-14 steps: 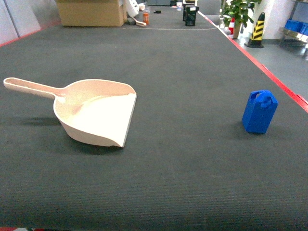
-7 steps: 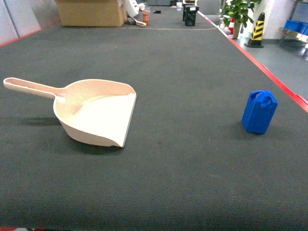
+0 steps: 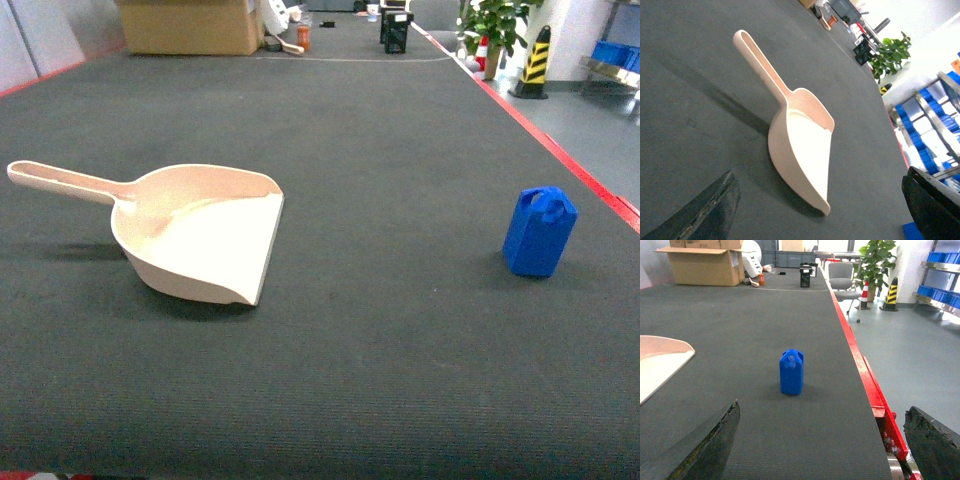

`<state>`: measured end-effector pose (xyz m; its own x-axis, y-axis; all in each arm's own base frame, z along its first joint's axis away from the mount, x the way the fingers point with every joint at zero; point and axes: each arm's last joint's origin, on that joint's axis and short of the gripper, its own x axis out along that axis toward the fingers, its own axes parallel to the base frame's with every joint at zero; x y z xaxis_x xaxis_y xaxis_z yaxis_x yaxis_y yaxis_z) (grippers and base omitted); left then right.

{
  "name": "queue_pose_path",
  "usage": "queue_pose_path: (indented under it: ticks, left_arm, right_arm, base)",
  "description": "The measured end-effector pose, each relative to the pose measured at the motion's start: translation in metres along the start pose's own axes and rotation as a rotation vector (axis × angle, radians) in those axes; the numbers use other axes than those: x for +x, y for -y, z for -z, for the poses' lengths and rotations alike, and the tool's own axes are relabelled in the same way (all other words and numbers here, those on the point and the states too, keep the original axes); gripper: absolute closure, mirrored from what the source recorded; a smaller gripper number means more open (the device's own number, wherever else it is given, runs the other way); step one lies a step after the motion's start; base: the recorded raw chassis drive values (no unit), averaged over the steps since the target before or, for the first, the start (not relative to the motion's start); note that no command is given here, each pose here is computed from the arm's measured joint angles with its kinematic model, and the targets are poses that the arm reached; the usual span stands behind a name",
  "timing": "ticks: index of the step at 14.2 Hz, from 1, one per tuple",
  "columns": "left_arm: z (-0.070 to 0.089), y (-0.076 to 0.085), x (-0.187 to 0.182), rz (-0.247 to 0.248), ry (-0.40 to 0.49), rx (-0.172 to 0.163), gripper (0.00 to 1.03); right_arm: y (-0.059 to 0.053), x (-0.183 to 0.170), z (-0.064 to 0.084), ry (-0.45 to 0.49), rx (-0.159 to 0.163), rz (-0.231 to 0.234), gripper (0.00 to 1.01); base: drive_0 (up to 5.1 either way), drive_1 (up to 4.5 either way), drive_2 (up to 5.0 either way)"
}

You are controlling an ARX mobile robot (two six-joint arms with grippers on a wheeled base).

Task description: Place part in tray to right shelf

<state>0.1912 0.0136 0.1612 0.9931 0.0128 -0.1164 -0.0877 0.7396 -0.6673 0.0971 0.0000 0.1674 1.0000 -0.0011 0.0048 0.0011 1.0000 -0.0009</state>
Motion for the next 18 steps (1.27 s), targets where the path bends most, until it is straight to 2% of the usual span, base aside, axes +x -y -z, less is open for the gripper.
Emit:
queue_pose_path:
  ticks: [1, 2, 4, 7, 9, 11, 12, 17, 18]
  left_arm:
    - [0.000, -0.004, 0.019, -0.004, -0.010, -0.063, 0.05]
    - [0.004, -0.013, 0.039, -0.044, -0.046, -0.106, 0.05]
    - [0.008, -0.024, 0.073, -0.085, -0.074, -0.140, 0.05]
    - [0.011, -0.024, 0.128, -0.081, -0.115, -0.152, 0.05]
    - [0.013, -0.026, 0.164, -0.090, -0.123, -0.174, 0.05]
    - [0.005, -0.025, 0.195, -0.076, -0.102, -0.182, 0.05]
    - [0.001, -0.027, 0.207, -0.087, -0.090, -0.189, 0.05]
    - [0.002, -0.033, 0.225, -0.103, -0.091, -0.209, 0.05]
    - [0.002, -0.037, 0.230, -0.109, -0.087, -0.223, 0.05]
  right_arm:
    - [0.000, 0.000, 0.000, 0.000, 0.000, 0.000, 0.03]
    - [0.000, 0.000, 0.000, 0.000, 0.000, 0.000, 0.03]
    - [0.000, 0.000, 0.000, 0.000, 0.000, 0.000, 0.03]
    - [0.000, 0.000, 0.000, 0.000, 0.000, 0.000, 0.03]
    - [0.000, 0.000, 0.000, 0.000, 0.000, 0.000, 0.03]
    - [0.000, 0.000, 0.000, 0.000, 0.000, 0.000, 0.03]
    - [0.000, 0.000, 0.000, 0.000, 0.000, 0.000, 0.03]
    - [0.000, 0.000, 0.000, 0.000, 0.000, 0.000, 0.03]
    - [0.000, 0.000, 0.000, 0.000, 0.000, 0.000, 0.03]
  base:
    - [0.0, 0.00, 0.0]
    - [0.0, 0.00, 0.0]
    - [0.0, 0.00, 0.0]
    - [0.0, 0.00, 0.0]
    - [0.0, 0.00, 0.0]
    - [0.0, 0.00, 0.0]
    - [0.0, 0.00, 0.0]
    - [0.0, 0.00, 0.0]
    - [0.0, 0.00, 0.0]
